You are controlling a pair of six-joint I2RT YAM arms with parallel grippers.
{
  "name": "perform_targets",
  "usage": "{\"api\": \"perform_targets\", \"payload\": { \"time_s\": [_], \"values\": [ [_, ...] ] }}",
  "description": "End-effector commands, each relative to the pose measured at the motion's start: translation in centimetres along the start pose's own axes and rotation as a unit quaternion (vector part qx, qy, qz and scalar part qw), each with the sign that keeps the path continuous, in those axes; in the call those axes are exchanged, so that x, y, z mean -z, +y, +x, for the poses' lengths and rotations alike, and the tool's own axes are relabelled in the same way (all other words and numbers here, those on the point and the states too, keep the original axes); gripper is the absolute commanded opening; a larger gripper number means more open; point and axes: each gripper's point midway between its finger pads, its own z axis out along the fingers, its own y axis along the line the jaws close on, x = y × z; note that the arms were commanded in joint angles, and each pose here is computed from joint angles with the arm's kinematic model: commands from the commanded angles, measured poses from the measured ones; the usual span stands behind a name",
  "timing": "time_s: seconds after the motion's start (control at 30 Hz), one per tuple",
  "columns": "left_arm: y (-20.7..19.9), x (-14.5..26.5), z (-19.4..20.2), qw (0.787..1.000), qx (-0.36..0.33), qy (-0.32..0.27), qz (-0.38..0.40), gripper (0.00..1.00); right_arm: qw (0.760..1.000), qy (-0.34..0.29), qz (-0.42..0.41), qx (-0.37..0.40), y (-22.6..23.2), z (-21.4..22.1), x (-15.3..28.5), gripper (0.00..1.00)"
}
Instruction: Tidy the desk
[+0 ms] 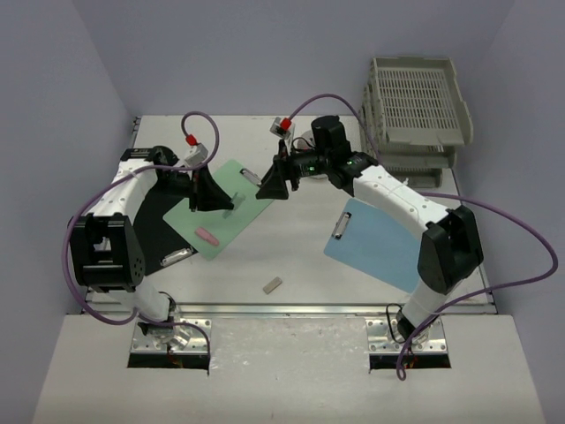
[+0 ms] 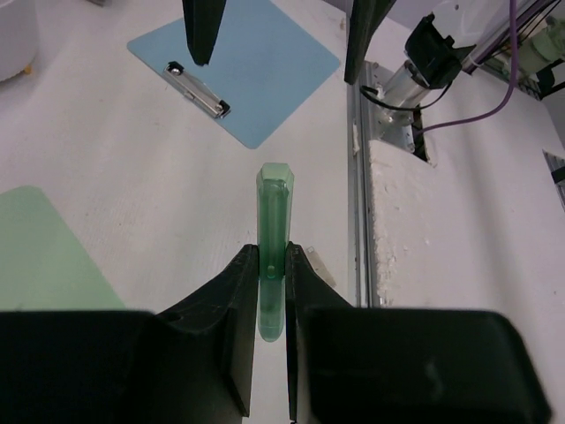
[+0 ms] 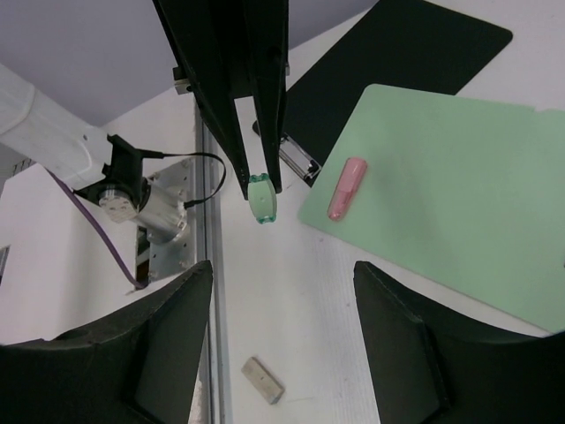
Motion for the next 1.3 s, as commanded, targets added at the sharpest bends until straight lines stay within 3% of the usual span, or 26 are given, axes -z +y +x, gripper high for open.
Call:
{"api": "perform_targets", "payload": {
  "time_s": [0.0,0.47,0.63,0.73,0.8,0.87,0.9,0.93,0.97,1.1,1.13,1.23,1.27],
  "values": [
    [-1.1,-0.4,-3.1,0.997,-0.004,-0.067,0.029,0.0,0.999,-0.01,-0.033,0.022,2.2,-2.0,-1.3,0.66],
    [-1.2,-0.4,-3.1,0.998,-0.012,-0.063,0.027,0.0,0.998,0.001,-0.058,0.02,3.5,-1.7,-5.2,0.58],
    [-1.2,-0.4,-3.2,0.997,-0.014,-0.064,0.027,0.03,0.999,0.008,-0.047,0.016,2.7,-0.8,-5.8,0.44],
    [-1.2,-0.4,-3.2,0.998,-0.015,-0.063,0.027,0.14,0.999,0.007,-0.043,0.018,2.4,-0.9,-5.9,0.26],
    [-1.3,-0.4,-3.2,0.998,-0.018,-0.061,0.026,0.28,0.999,0.006,-0.04,0.02,2.4,-1.0,-5.8,0.06],
    [-1.3,-0.3,-3.2,0.998,-0.02,-0.059,0.025,0.38,0.999,0.005,-0.035,0.027,2.3,-1.1,-5.6,0.0],
    [-1.2,-0.3,-3.3,0.998,-0.024,-0.056,0.023,0.51,0.999,0.004,-0.029,0.029,2.1,-1.3,-5.4,0.0],
    [-1.2,-0.2,-3.3,0.998,-0.028,-0.051,0.02,0.77,0.999,0.004,-0.026,0.028,2.0,-1.4,-5.1,0.0],
    [-1.1,-0.2,-3.3,0.998,-0.031,-0.047,0.018,0.95,0.999,0.001,-0.019,0.028,1.7,-1.7,-4.4,0.0],
    [-0.1,0.8,-3.1,0.999,-0.025,0.011,-0.028,1.0,0.999,0.006,0.046,0.024,-1.2,-1.2,-1.0,0.0],
    [1.6,1.3,-4.2,0.994,-0.069,0.024,-0.077,1.0,0.996,0.005,0.077,0.032,-3.0,-1.1,0.6,0.0],
    [5.2,3.9,-6.7,0.956,-0.121,0.025,-0.266,1.0,0.986,0.011,0.164,0.032,-7.4,0.2,5.0,0.0],
    [5.5,3.8,-6.8,0.945,-0.141,0.035,-0.294,1.0,0.982,0.019,0.187,0.024,-8.5,1.4,6.1,0.0]
  ]
}}
